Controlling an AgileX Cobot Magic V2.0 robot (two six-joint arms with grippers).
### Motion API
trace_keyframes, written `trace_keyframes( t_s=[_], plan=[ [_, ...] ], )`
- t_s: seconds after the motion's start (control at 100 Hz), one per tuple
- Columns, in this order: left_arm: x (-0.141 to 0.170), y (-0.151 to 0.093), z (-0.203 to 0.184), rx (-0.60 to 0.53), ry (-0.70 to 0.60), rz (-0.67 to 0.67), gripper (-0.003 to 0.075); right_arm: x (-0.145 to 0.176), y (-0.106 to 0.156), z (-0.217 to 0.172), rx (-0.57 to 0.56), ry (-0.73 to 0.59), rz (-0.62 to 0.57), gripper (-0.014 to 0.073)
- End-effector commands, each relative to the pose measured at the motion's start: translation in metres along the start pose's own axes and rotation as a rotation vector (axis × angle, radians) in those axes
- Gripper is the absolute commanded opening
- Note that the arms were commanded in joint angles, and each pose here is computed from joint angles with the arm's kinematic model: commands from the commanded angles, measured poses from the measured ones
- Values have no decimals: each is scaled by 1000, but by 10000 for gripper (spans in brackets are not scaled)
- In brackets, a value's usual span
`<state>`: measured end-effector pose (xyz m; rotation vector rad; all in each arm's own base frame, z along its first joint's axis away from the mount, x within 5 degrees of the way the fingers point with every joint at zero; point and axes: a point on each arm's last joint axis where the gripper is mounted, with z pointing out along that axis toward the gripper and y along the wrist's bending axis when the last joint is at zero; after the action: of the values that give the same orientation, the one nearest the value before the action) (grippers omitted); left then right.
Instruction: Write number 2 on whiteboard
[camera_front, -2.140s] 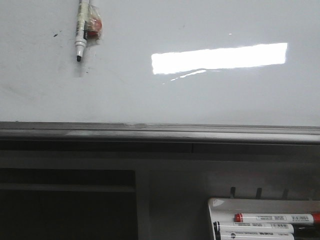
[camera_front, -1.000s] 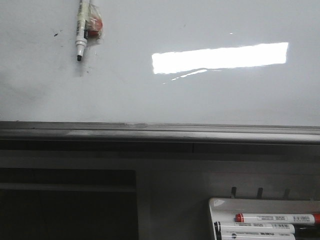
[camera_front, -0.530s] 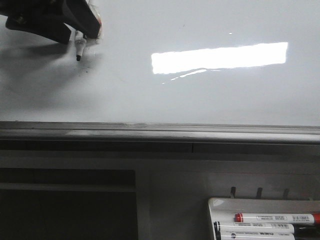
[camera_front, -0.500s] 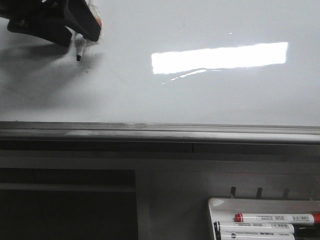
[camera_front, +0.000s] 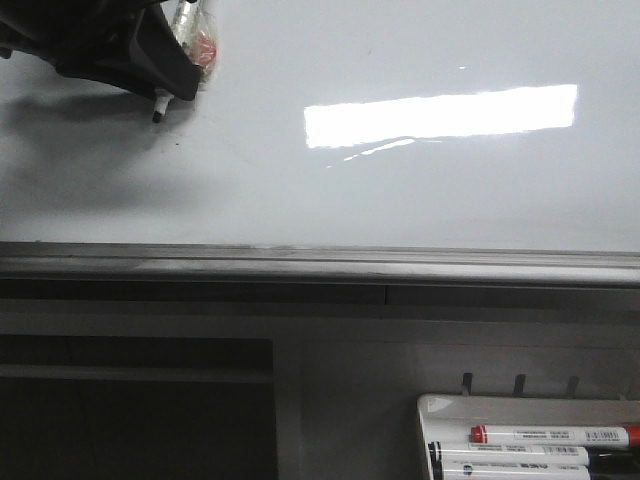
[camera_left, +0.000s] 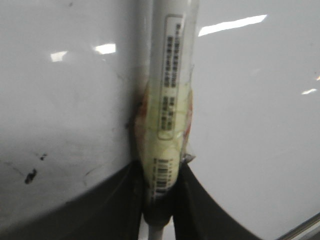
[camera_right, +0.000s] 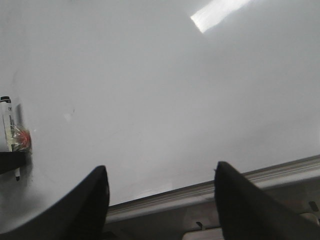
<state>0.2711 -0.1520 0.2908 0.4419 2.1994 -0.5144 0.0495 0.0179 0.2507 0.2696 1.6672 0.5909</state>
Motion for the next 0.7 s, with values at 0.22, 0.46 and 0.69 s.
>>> trace_keyframes(
  t_s=[0.22,0.46,0.69],
  plan=[
    [-31,-28,-76,56,-260,121,-20,-60,39,-23,-93,-196,-78,410],
    [-17,-63,-141,156,-326,665,-20,-123,90,-21,-171,-107,-429,410],
    [-1,-72,-145,245,-223,867,-20,-129,125,44,-543,241,-574,410]
  ],
)
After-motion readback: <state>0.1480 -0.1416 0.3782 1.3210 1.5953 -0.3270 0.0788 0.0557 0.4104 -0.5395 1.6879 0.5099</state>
